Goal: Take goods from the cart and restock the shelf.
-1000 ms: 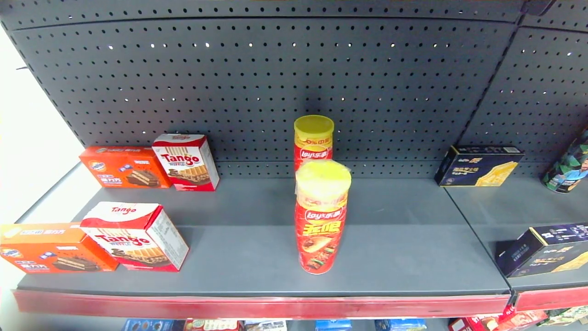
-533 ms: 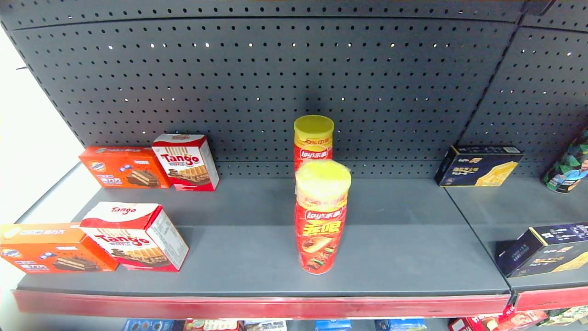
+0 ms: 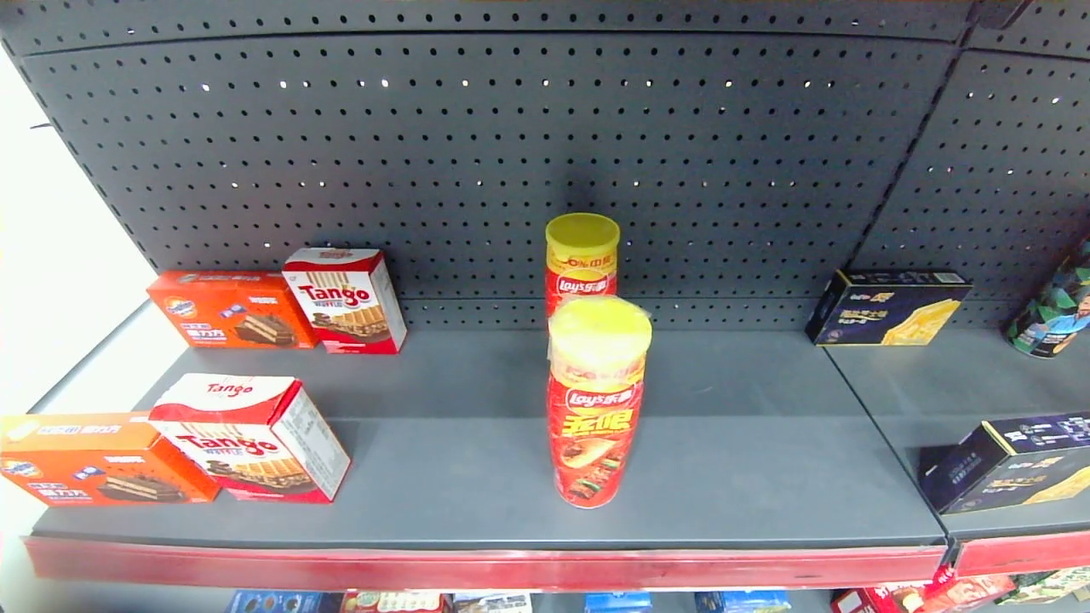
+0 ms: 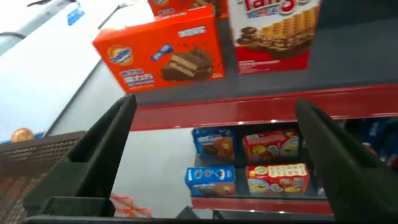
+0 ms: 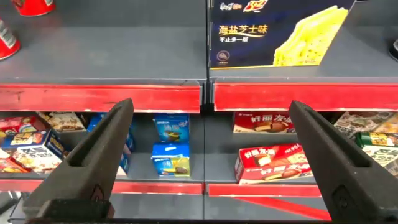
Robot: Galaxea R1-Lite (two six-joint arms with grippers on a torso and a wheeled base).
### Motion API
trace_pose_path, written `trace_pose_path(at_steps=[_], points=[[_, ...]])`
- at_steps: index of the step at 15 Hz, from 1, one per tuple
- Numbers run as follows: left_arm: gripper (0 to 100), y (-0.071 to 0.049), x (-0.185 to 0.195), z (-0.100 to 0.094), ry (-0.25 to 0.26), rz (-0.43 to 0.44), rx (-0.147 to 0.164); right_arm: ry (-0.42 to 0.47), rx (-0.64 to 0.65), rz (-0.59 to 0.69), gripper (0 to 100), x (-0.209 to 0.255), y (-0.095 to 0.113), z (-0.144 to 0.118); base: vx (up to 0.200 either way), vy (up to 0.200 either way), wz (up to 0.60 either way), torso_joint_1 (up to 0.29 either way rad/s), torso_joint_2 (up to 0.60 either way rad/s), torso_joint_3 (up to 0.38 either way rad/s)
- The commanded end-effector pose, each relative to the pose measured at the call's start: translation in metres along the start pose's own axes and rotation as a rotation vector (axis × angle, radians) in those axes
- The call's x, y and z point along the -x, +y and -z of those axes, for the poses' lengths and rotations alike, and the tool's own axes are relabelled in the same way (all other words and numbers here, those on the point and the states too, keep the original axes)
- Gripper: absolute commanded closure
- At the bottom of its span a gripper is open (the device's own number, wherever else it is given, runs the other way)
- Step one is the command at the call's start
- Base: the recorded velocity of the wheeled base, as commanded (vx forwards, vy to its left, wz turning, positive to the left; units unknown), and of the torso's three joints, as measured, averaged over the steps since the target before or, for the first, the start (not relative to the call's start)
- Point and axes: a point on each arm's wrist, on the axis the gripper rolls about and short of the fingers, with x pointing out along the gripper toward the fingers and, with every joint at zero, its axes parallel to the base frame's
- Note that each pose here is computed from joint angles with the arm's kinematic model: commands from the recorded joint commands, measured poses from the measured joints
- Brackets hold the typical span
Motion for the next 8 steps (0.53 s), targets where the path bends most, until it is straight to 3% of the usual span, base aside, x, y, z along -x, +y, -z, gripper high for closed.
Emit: trace_pose_path(at_steps=[1,3,4,6,8], points=[[0,-0.0030,0.0000,-0.0003,-0.020,0.131,0.015,0.007,0.005,-0.003,0,-0.0005,0.0000,0.0002,0.000,0.000,0.00,0.000,0.00,0.000],[0,-0.0060,0.0016,0.0000,-0.014,0.268,0.015,0.005,0.005,-0.003,0,-0.0004,0.0000,0.0002,0.000,0.000,0.00,0.000,0.00,0.000],[0,-0.0057,0.0026,-0.0004,0.007,0.269,0.022,0.005,0.005,-0.003,0,-0.0004,0.0000,0.0002,0.000,0.000,0.00,0.000,0.00,0.000],[0,-0.0028,0.0020,-0.0003,0.031,0.138,0.066,0.005,0.003,-0.003,0,-0.0004,0.0000,0.0002,0.000,0.000,0.00,0.000,0.00,0.000],[0,-0.0014,0.0017,0.0000,0.039,0.076,0.095,0.005,0.005,-0.003,0,-0.0004,0.0000,0.0002,0.000,0.000,0.00,0.000,0.00,0.000]])
